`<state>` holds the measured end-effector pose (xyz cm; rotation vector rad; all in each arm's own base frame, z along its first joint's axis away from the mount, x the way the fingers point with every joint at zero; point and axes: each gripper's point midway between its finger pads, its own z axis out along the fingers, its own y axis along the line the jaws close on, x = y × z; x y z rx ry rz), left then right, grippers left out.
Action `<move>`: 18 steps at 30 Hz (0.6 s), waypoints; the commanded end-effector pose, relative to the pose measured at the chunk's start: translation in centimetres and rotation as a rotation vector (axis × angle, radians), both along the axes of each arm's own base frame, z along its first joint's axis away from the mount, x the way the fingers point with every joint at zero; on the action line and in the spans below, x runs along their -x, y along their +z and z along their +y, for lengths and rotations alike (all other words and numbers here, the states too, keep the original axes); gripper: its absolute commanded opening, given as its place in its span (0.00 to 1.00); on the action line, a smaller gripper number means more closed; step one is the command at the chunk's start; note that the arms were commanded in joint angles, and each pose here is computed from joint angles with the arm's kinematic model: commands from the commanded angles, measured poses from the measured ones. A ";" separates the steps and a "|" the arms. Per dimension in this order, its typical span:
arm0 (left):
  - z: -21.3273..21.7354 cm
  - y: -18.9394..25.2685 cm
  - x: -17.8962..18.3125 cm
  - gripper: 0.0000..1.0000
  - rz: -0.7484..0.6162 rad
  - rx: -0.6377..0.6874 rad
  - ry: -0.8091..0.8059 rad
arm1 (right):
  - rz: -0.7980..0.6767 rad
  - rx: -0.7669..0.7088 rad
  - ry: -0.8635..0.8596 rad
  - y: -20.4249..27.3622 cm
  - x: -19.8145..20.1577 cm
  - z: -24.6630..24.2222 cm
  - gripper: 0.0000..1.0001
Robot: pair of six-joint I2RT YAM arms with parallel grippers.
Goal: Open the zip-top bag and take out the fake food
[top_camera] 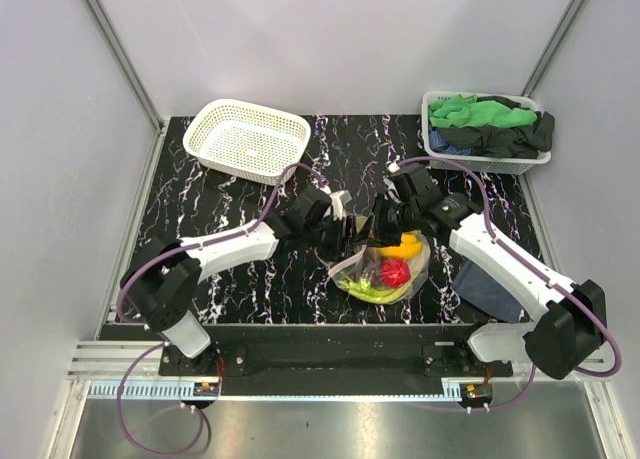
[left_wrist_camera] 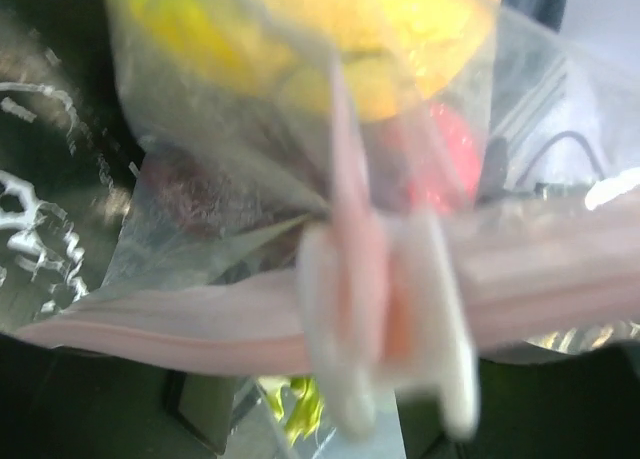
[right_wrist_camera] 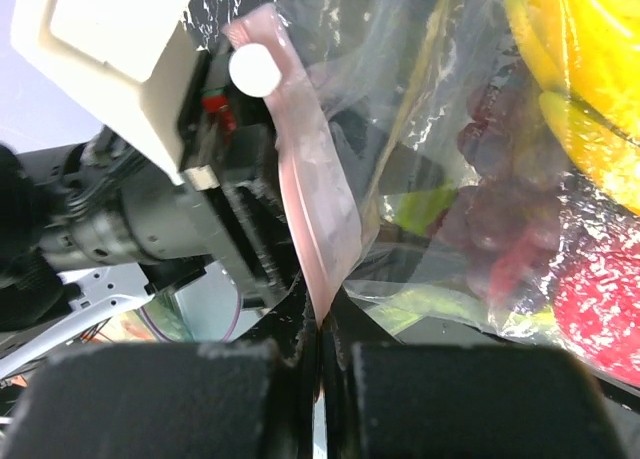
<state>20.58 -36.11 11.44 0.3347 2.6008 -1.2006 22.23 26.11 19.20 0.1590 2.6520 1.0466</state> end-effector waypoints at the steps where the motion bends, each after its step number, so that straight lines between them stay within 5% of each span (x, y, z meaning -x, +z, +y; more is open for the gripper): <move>1: -2.4 1.3 -0.5 0.57 -0.044 0.139 -0.039 | -0.039 -0.060 0.015 1.3 -0.6 1.1 0.00; 8: -2.3 -0.6 0.8 0.51 0.007 0.167 -0.039 | -0.032 -0.049 0.017 0.8 -0.3 0.9 0.00; 18: -3.1 0.0 -0.6 0.14 -0.044 0.196 0.009 | -0.032 -0.042 0.010 0.2 0.8 0.1 0.00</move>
